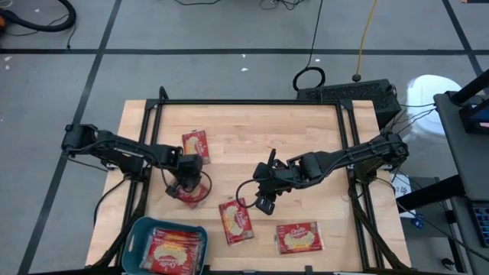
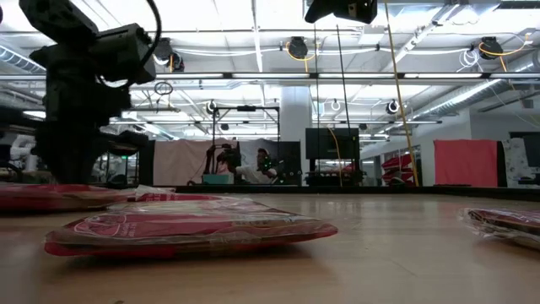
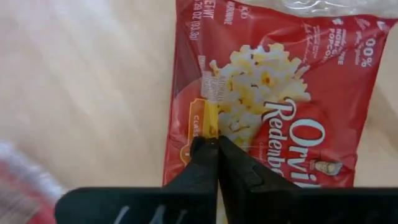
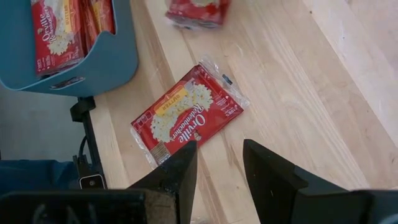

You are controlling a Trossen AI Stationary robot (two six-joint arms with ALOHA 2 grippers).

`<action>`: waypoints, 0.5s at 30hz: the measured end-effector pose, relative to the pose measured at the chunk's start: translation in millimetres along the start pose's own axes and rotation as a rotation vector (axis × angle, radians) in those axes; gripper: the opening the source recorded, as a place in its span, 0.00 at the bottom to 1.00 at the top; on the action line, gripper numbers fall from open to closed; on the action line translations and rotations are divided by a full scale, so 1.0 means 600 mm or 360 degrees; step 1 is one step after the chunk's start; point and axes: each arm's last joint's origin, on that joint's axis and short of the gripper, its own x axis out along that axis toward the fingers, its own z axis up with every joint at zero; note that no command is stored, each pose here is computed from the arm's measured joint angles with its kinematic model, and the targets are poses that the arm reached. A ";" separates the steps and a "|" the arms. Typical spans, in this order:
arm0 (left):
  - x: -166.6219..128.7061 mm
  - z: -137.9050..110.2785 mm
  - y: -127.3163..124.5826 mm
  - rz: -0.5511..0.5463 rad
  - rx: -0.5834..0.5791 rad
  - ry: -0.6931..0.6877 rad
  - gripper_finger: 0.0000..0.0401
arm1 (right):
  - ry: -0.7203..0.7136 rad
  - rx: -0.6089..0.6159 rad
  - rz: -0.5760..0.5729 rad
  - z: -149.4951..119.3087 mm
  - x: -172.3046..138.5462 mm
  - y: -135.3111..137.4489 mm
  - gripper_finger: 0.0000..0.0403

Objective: Sort popcorn bags into baskets
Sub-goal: Put the popcorn sachet into the bin

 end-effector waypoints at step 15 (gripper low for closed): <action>-0.079 0.074 0.030 0.0264 -0.0253 -0.0157 0.01 | 0.0008 -0.0014 -0.0007 -0.001 -0.001 -0.001 0.31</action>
